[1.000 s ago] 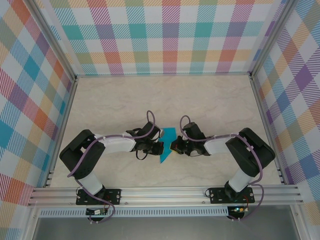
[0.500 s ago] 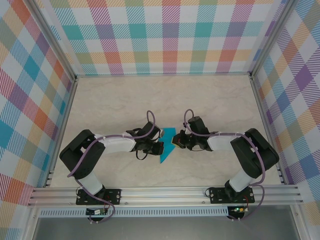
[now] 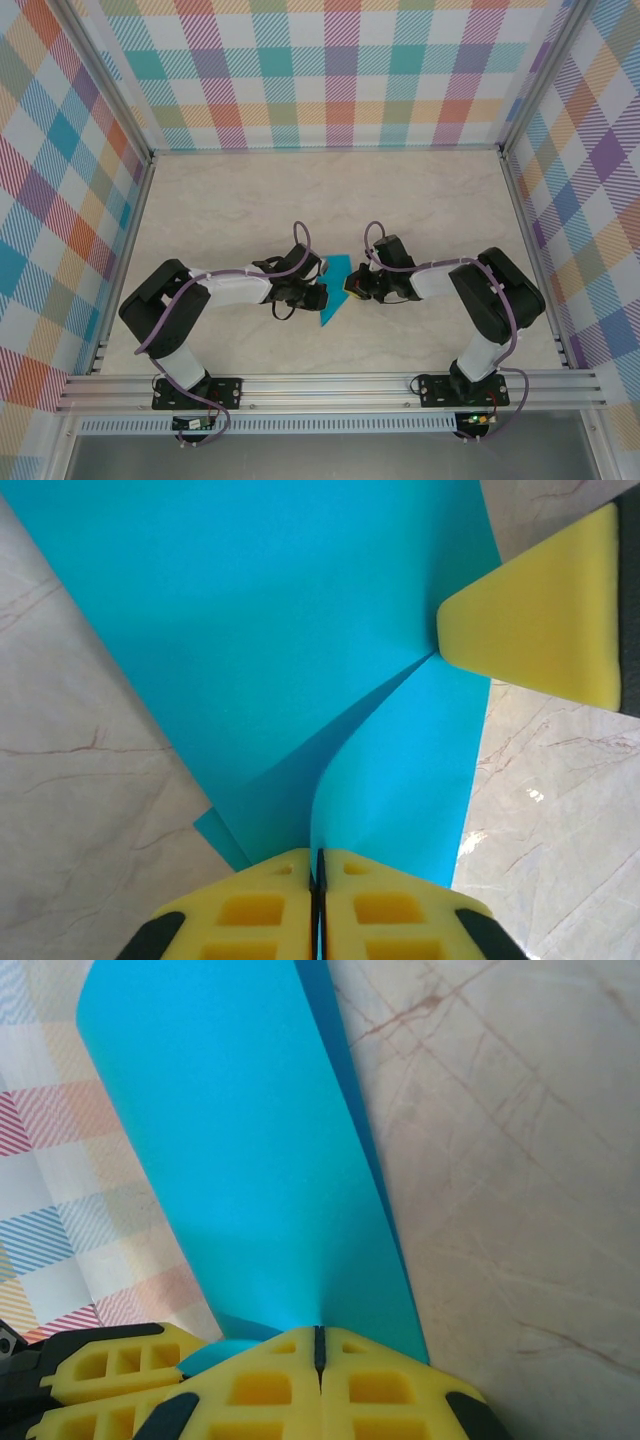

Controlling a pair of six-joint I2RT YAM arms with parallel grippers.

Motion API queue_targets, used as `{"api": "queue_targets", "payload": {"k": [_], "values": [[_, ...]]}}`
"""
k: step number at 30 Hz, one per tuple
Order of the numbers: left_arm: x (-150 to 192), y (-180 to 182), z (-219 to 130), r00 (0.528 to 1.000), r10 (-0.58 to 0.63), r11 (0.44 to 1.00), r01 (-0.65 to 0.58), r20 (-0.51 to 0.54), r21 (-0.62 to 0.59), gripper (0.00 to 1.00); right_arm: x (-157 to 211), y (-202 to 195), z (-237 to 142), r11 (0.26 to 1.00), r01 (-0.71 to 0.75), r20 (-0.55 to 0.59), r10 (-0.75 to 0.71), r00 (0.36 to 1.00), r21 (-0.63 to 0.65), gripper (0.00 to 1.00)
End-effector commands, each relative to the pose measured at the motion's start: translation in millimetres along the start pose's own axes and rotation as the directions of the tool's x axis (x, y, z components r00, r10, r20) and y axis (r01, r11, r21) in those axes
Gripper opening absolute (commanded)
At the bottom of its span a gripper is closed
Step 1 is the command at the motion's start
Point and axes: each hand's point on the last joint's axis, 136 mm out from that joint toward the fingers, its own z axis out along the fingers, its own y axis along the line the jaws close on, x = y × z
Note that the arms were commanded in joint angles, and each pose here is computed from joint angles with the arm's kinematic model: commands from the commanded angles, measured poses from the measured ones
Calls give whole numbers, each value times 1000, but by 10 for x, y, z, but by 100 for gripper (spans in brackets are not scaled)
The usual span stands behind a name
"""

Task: Fold a paper plane with a square sheet of paper (pick it up from the middle)
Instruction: Third fold the triangle at the center of the table.

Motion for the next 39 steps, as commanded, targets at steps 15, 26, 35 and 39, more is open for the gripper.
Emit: {"api": "queue_targets", "payload": {"k": [15,26,35,39], "values": [[-262,-390,-759,955,-269,958,252,124,138,26,87,-315,-41,991,-9,-8,10,1000,130,0],[-101,-737,-58,940,-337,909,339,-53,244,16,78,-331,-34,990,-11,-7,12,1000,140,0],[92,-455,163,925,-374,914,380,-68,145,15,103,-368,-50,988,-7,-12,9,1000,155,0],[237,-372,248,916,-386,911,397,-108,114,14,115,-401,-46,986,-7,-16,10,1000,168,0]]}}
